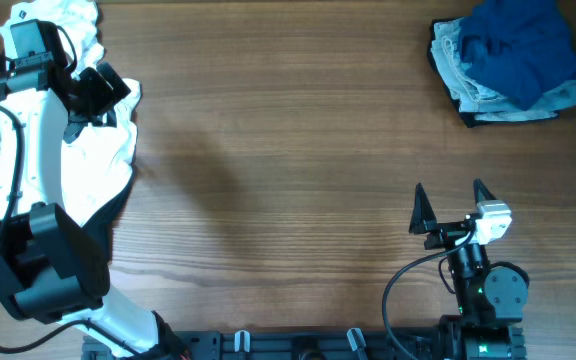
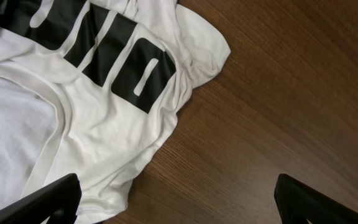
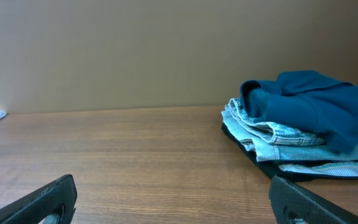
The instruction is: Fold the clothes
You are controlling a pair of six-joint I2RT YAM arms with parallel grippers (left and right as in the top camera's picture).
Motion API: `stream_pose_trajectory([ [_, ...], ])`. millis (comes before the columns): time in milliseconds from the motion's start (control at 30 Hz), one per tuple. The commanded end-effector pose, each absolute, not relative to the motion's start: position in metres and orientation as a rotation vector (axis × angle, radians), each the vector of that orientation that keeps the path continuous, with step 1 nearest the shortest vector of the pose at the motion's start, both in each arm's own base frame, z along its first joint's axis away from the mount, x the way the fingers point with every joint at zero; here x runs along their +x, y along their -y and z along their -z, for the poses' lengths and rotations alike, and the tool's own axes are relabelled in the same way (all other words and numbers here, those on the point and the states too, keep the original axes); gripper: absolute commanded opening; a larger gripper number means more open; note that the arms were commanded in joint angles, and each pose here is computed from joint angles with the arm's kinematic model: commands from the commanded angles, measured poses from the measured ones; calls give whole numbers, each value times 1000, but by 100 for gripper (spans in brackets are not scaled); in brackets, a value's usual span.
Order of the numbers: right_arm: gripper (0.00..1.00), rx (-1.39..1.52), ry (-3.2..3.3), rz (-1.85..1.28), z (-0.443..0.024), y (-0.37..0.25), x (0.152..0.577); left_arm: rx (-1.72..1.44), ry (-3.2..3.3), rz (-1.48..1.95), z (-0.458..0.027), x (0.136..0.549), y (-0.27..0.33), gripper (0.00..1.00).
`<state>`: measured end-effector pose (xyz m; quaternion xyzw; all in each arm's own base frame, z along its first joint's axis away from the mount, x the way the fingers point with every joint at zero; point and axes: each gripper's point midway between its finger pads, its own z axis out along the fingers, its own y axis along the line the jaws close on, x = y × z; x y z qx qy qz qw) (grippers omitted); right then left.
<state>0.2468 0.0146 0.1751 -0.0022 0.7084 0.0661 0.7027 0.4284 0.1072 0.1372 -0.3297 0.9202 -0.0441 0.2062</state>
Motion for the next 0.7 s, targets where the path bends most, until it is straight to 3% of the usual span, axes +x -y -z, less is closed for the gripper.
stream_pose_trajectory([
  [0, 100, 24, -1564, -140, -177, -11, 246, -929, -2562, 136, -135, 431, -106, 100],
  [667, 100, 25, -1570, -140, -175, -11, 247, -929, -2562, 136, -135, 431, -106, 100],
])
